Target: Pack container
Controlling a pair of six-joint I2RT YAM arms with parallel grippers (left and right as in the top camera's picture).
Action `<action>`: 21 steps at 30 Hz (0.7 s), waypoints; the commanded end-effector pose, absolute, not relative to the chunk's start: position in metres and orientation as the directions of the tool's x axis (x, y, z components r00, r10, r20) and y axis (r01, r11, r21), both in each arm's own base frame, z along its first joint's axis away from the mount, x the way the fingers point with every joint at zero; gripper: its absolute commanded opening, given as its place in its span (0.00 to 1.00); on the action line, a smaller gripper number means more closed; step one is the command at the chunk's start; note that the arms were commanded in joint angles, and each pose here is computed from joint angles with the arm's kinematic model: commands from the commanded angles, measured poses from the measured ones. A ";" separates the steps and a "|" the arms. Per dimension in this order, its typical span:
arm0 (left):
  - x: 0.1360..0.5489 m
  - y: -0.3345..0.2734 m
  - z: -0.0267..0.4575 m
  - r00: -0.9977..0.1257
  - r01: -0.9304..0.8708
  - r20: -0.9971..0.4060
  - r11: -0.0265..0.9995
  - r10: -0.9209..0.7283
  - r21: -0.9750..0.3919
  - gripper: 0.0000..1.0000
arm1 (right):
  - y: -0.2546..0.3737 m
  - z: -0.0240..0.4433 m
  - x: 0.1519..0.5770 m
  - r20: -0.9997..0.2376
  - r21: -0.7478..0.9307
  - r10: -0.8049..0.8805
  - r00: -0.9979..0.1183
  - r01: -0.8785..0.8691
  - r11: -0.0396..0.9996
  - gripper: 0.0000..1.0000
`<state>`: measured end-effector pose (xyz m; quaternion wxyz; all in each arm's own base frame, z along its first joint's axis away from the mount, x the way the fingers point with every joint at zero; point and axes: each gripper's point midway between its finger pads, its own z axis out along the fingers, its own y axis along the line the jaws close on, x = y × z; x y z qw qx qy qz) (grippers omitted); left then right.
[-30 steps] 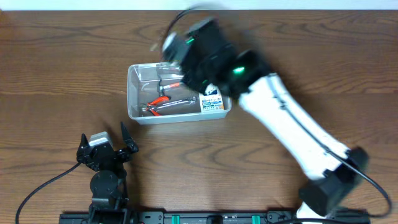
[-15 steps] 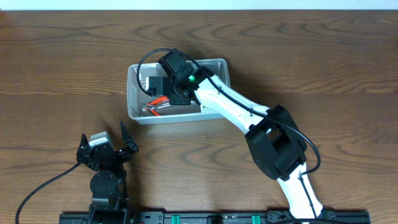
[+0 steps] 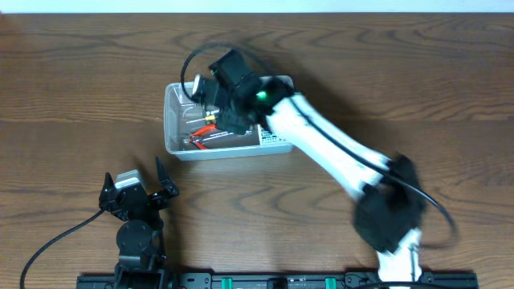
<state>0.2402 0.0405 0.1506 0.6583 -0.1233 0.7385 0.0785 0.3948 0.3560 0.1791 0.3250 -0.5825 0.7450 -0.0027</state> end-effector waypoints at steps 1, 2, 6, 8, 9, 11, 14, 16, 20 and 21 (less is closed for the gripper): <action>0.238 0.043 0.134 -0.149 -0.303 -0.986 0.953 -0.072 -0.024 0.98 | 0.335 0.295 0.376 -0.666 -0.391 -0.736 -0.125 -0.781 0.486 0.99; 0.239 0.043 0.134 -0.149 -0.302 -0.986 0.953 -0.072 -0.024 0.98 | 0.329 0.313 0.369 -0.689 -0.390 -0.714 -0.119 -0.770 0.505 0.99; 0.238 0.043 0.134 -0.149 -0.303 -0.986 0.953 -0.072 -0.024 0.98 | 0.294 0.362 0.349 -0.717 -0.432 -0.688 -0.107 -0.707 0.560 0.99; 0.238 0.043 0.134 -0.149 -0.303 -0.986 0.953 -0.072 -0.024 0.98 | 0.275 0.377 0.338 -0.715 -0.452 -0.690 -0.113 -0.679 0.579 0.99; 0.238 0.043 0.134 -0.149 -0.303 -0.986 0.953 -0.072 -0.024 0.98 | 0.268 0.383 0.332 -0.717 -0.452 -0.688 -0.110 -0.677 0.580 0.99; 0.238 0.043 0.134 -0.149 -0.303 -0.986 0.953 -0.072 -0.024 0.98 | 0.259 0.394 0.319 -0.726 -0.449 -0.680 -0.100 -0.680 0.580 0.99; 0.238 0.043 0.134 -0.149 -0.303 -0.986 0.953 -0.072 -0.024 0.98 | 0.251 0.402 0.299 -0.744 -0.417 -0.662 -0.096 -0.707 0.571 0.99; 0.238 0.043 0.134 -0.149 -0.303 -0.986 0.953 -0.072 -0.024 0.98 | 0.252 0.408 0.288 -0.760 -0.393 -0.645 -0.079 -0.734 0.553 0.99; 0.239 0.043 0.134 -0.149 -0.302 -0.986 0.953 -0.072 -0.024 0.98 | 0.253 0.410 0.275 -0.770 -0.367 -0.635 -0.066 -0.768 0.525 0.99; 0.238 0.043 0.134 -0.149 -0.303 -0.986 0.953 -0.072 -0.024 0.98 | 0.250 0.406 0.274 -0.759 -0.367 -0.647 -0.078 -0.769 0.523 0.99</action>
